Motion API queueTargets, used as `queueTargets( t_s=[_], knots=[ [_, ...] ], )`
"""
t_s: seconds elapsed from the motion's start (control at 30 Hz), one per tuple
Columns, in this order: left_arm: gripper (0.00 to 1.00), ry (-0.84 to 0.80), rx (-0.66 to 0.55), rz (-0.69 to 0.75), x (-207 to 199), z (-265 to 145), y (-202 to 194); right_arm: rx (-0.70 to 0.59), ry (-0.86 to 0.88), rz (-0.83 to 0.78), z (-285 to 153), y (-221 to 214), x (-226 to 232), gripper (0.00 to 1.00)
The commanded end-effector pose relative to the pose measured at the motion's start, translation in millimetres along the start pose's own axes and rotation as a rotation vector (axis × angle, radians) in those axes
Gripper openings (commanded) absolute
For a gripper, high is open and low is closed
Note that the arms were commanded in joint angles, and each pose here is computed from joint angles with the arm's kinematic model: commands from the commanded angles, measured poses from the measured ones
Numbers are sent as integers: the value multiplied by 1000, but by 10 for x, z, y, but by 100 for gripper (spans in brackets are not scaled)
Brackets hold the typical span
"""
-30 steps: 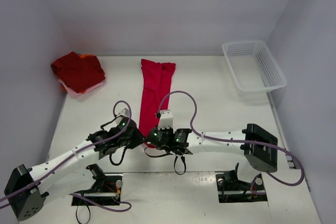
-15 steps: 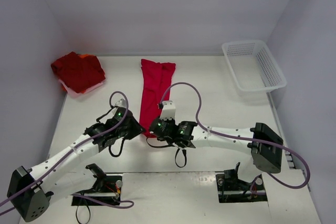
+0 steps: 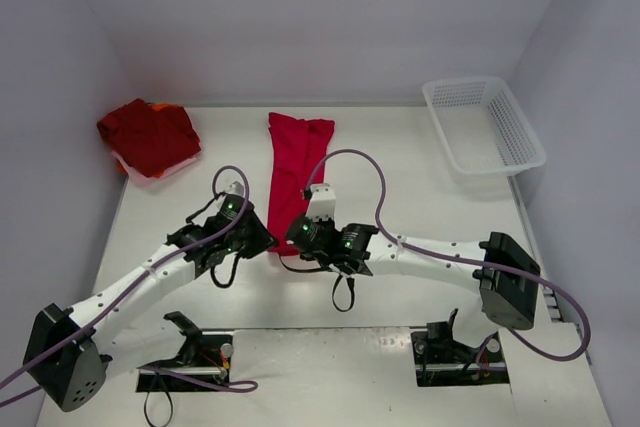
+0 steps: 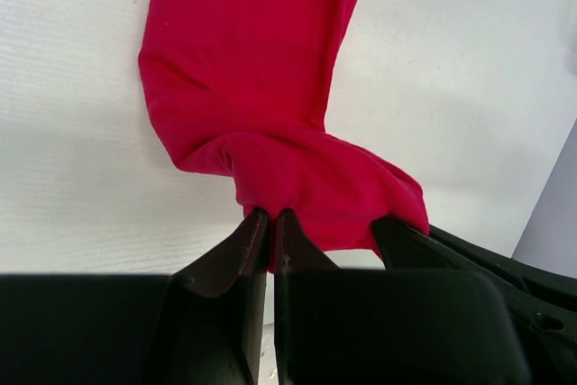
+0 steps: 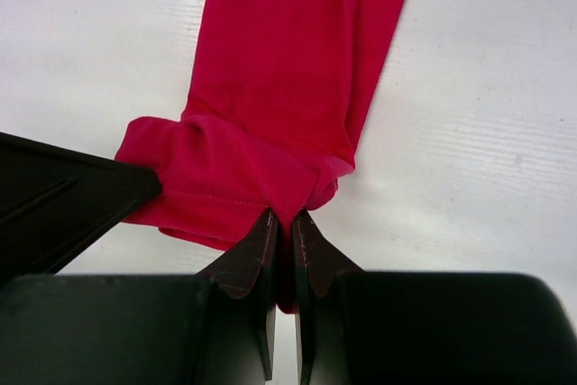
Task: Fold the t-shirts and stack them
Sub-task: Fold the tshirt
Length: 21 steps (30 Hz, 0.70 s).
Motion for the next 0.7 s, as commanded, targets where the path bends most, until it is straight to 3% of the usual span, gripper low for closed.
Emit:
queueTargets(
  t_s=[0.0,0.67],
  knots=[
    [0,-95,-31,19,-312,-46,119,-56,-26,18,-35,213,-28,0],
    [0,-91,-41,11,-438,138,361,-77,-58,9,62,414,-102,0]
  ],
)
Point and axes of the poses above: each gripper's point midway between its finger pads, its own z axis out along the fingers, its own x axis along the line the jaws close on, y = z × x, the point moved 5 cm from there along -z, back along the fingers, and after that the axes turned 13 degrees about -z, right-handed, at the moved point
